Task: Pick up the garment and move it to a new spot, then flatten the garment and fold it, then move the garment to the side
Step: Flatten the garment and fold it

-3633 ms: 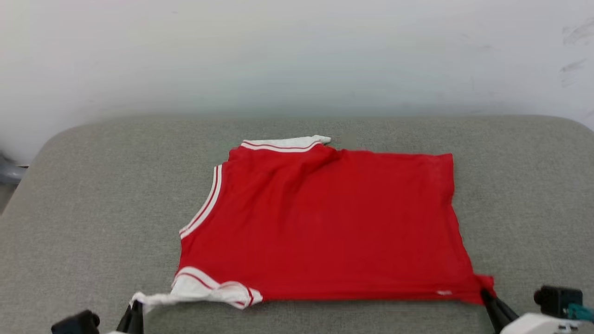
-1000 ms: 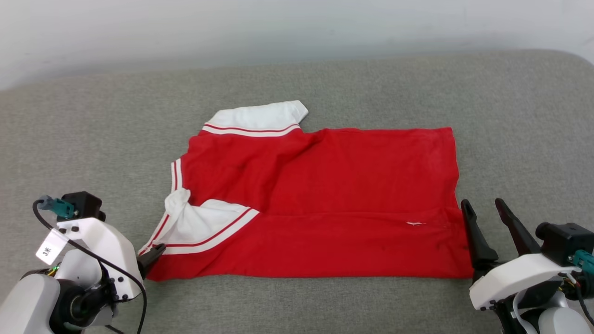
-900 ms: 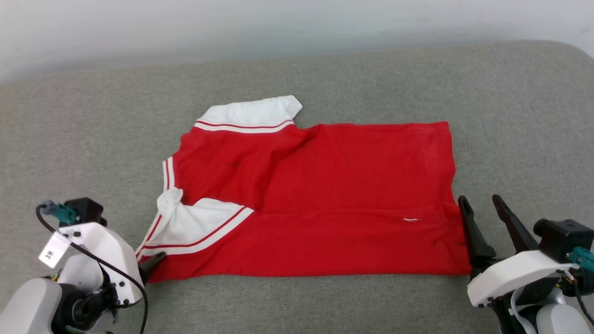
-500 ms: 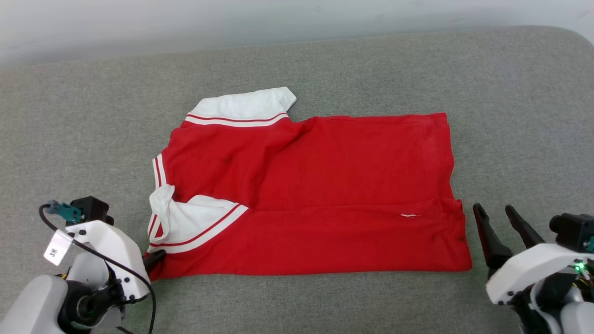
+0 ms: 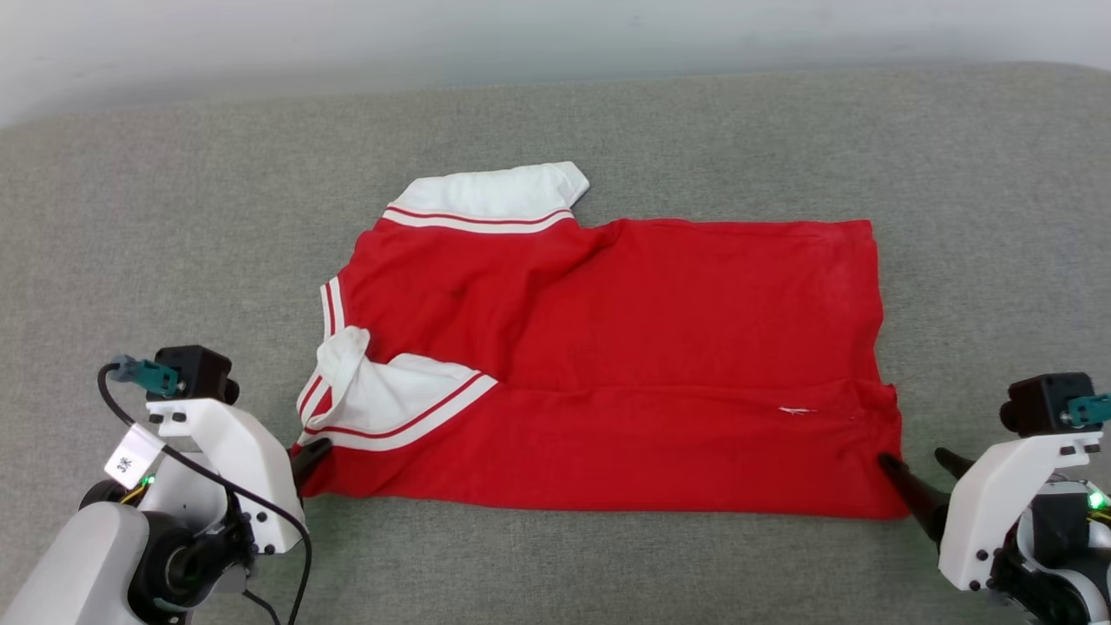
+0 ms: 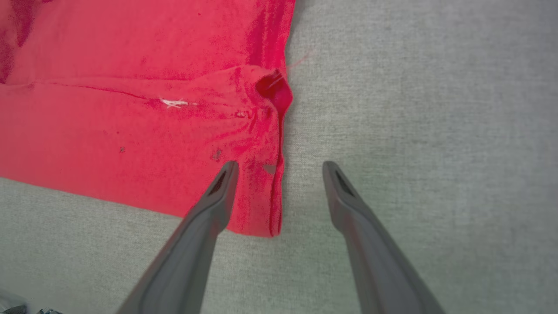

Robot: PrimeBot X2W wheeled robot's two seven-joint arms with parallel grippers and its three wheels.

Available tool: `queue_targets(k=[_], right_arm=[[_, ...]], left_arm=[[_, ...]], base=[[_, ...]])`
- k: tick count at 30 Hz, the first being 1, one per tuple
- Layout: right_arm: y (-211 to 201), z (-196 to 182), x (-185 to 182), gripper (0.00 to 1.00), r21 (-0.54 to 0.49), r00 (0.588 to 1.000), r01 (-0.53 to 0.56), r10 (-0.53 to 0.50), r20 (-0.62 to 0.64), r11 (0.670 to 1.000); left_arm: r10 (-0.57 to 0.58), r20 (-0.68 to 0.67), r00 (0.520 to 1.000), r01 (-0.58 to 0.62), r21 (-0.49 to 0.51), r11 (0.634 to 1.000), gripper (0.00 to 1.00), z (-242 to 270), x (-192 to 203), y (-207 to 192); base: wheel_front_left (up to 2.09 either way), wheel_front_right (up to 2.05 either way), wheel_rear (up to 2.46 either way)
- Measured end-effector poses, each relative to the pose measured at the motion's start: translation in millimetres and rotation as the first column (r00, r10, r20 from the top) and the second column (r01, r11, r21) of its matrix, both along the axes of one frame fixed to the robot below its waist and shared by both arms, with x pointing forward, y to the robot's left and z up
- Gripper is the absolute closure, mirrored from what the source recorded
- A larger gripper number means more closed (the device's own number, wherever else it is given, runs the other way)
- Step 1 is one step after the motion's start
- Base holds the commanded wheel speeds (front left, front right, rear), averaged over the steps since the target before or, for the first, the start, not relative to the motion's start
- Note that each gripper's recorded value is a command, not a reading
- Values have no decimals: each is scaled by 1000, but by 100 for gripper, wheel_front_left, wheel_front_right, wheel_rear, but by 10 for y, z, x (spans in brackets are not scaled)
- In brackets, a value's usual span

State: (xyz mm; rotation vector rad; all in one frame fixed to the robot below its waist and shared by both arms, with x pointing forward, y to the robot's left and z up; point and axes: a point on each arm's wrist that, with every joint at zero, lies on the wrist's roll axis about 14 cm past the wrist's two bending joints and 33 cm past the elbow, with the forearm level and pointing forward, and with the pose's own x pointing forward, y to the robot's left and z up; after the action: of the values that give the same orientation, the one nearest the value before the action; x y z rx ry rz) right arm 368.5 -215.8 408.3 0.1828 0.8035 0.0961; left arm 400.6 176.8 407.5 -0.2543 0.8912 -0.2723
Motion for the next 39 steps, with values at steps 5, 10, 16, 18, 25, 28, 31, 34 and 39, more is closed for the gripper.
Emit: queue_targets(k=[5, 10, 16, 18, 25, 28, 31, 34, 39], right_arm=[[145, -233, -18, 0, 18, 995, -40, 42, -86, 999], [223, -416, -15, 0, 34, 989, -53, 57, -137, 998], [312, -464, -28, 100, 55, 986, -70, 78, -150, 996], [354, -431, -10, 100, 65, 987, -78, 86, -132, 995], [314, -222, 37, 100, 51, 995, -87, 90, -47, 995], [290, -106, 28, 100, 44, 996, -90, 91, -8, 995], [274, -28, -24, 100, 39, 996, -91, 91, 13, 995], [257, 15, -103, 100, 37, 996, -91, 90, 17, 995], [228, 6, -281, 100, 40, 997, -81, 81, -1, 996]], left_arm=[[4, -2, 1000, -4, -3, 1000, 100, -36, -3, -14], [10, -6, 1000, -10, -1, 1000, 100, -81, -4, 7], [14, 5, 1000, -14, -3, 1000, 100, -76, -16, 3], [14, 10, 1000, -14, 0, 1000, 100, -65, -24, 5], [30, 49, 998, -30, -6, 1000, 100, 18, -138, 16], [47, 78, 996, -47, 0, 999, 100, 76, -215, 50], [68, 89, 994, -68, -1, 998, 100, 108, -337, 82], [86, 86, 993, -87, -3, 996, 100, 113, -480, 113], [120, 52, 991, -120, -20, 993, 100, 48, -735, 141]], base=[[0, 0, 0], [0, 0, 0], [0, 0, 0], [0, 0, 0], [0, 0, 0], [0, 0, 0], [0, 0, 0], [0, 0, 0], [0, 0, 0]])
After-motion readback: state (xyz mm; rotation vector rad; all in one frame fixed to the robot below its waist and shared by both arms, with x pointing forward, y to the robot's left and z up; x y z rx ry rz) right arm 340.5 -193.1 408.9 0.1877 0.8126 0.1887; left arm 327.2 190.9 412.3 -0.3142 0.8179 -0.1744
